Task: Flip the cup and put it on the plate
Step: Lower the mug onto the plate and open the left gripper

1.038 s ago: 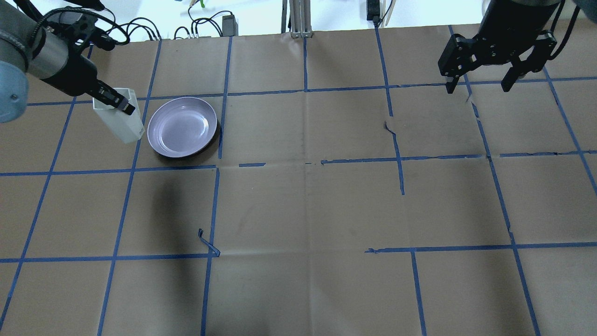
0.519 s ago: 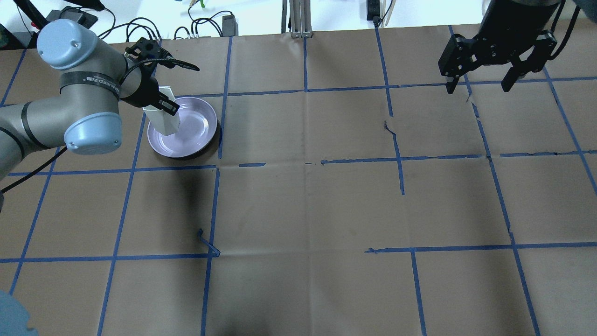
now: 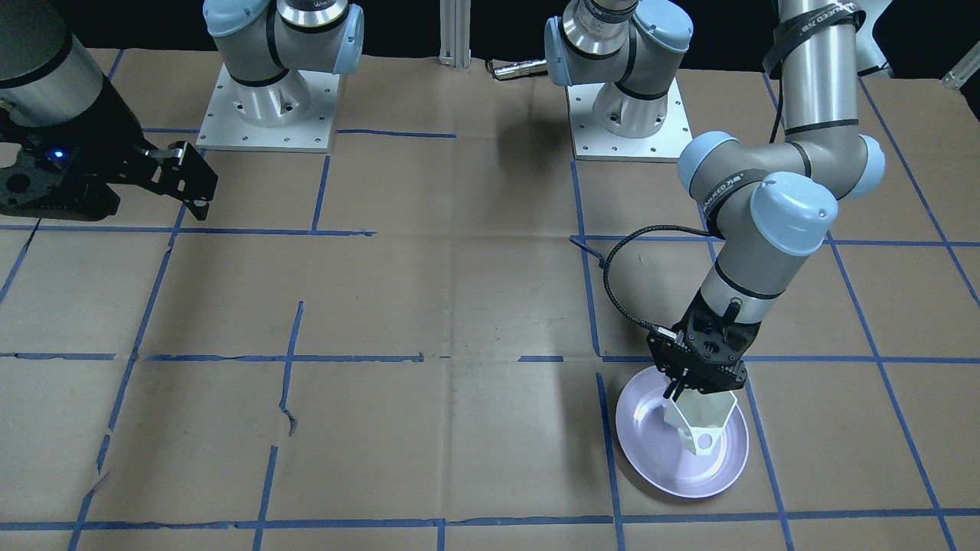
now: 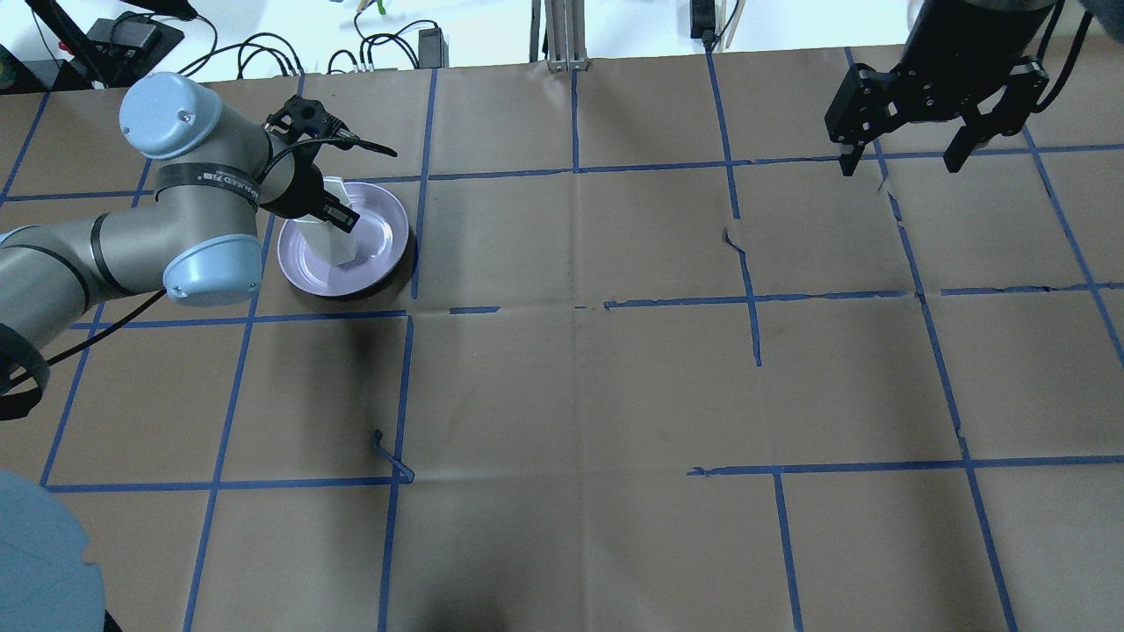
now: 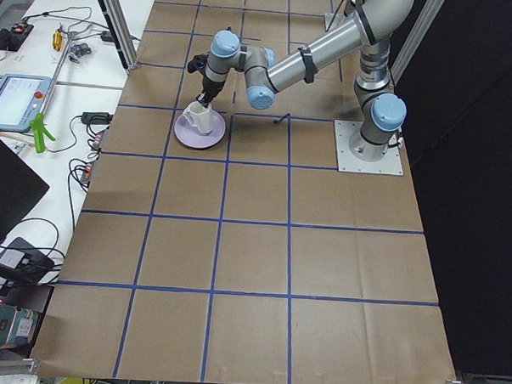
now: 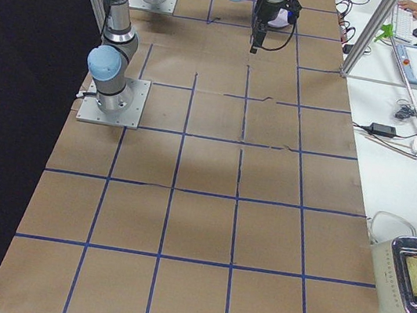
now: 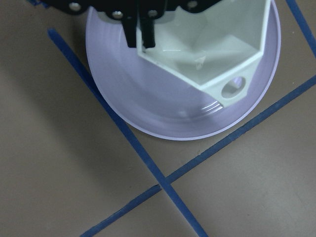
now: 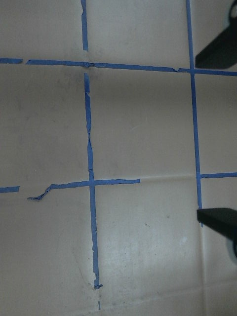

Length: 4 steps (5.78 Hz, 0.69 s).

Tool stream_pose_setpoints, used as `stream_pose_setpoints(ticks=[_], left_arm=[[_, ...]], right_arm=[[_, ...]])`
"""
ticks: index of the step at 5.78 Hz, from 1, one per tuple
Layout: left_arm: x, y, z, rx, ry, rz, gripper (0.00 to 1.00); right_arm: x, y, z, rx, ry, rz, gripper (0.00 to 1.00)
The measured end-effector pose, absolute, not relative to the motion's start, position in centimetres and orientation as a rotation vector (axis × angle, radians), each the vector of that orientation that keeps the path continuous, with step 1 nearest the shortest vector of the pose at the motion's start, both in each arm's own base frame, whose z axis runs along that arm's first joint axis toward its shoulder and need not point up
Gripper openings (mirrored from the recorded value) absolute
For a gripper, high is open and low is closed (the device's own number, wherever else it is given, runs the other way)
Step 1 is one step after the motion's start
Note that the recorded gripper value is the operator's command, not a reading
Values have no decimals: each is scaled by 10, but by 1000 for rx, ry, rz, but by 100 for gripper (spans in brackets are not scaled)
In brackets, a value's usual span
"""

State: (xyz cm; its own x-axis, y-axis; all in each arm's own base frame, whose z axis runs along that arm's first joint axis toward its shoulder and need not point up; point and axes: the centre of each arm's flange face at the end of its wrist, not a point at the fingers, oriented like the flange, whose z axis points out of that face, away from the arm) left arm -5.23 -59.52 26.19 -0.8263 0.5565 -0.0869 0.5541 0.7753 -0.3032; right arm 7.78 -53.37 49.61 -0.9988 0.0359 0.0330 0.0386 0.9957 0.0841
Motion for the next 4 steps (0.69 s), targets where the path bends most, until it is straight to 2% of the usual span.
stream_pose_setpoints(ticks=[1, 2, 4], left_arm=[[-52, -596, 256, -925, -2952, 515, 32], [-52, -597, 251, -926, -2952, 521, 98], [-52, -597, 254, -926, -2960, 526, 99]], right_arm=[[78, -534, 496, -58, -3107, -132, 100], [78, -534, 496, -58, -3107, -132, 100], [78, -534, 496, -58, -3107, -132, 100]])
